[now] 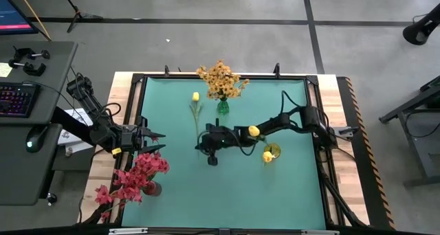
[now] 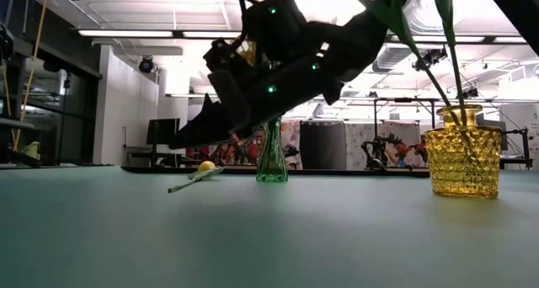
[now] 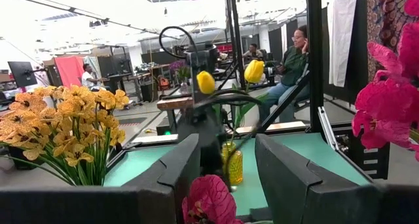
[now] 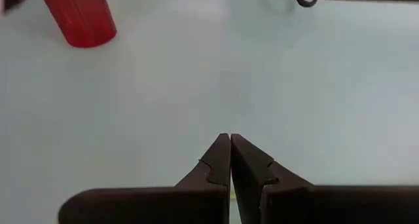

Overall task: Sort flowers into vase by color
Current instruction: Put the light yellow flower into the yellow flower

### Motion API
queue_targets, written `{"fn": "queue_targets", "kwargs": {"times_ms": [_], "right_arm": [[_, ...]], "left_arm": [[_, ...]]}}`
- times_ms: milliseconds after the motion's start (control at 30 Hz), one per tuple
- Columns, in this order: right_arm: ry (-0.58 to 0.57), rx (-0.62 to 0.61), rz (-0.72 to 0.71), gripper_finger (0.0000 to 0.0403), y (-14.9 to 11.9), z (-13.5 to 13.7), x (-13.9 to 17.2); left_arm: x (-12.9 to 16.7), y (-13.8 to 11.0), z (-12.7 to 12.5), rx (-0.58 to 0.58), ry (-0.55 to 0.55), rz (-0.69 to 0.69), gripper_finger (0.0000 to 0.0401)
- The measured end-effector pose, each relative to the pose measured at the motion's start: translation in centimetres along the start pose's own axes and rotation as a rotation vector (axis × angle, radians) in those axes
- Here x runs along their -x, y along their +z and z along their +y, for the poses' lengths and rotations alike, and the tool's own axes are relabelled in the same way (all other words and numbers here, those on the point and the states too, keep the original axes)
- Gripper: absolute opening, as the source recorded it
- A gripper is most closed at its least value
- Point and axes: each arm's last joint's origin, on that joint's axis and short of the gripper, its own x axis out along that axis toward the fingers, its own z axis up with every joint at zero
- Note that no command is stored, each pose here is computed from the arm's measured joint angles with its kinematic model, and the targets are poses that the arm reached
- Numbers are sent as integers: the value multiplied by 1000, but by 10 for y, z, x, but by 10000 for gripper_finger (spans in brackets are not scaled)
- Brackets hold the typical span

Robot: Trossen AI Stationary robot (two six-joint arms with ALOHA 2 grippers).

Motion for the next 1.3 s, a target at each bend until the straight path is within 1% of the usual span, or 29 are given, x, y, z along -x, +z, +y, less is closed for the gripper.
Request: {"fn": "queue_targets", "kwargs": {"times_ms": [100, 333, 567, 700, 933, 1100, 1233, 1300], "right_arm": [[-41, 48, 3, 0, 0, 7, 0], [-76, 32, -1, 0, -2, -2, -2], [-102, 14, -2, 0, -26, -11, -16], [-129, -22, 19, 0, -38, -12, -22], [-138, -30, 35, 0, -42, -13, -23], [-69, -32, 45, 0, -40, -10, -22], [59, -38, 87, 0, -40, -1, -20], [96, -40, 126, 0, -39, 3, -17]], "left_arm": [[0, 0, 0, 0, 0, 0, 136], [0, 0, 0, 0, 0, 0, 136], [0, 0, 0, 0, 0, 0, 136], [0, 0, 0, 0, 0, 0, 136], [0, 0, 0, -1, 0, 0, 136], [0, 0, 0, -1, 0, 1, 136], [0, -1, 0, -9, -2, 6, 136], [0, -1, 0, -15, -3, 10, 136]]}}
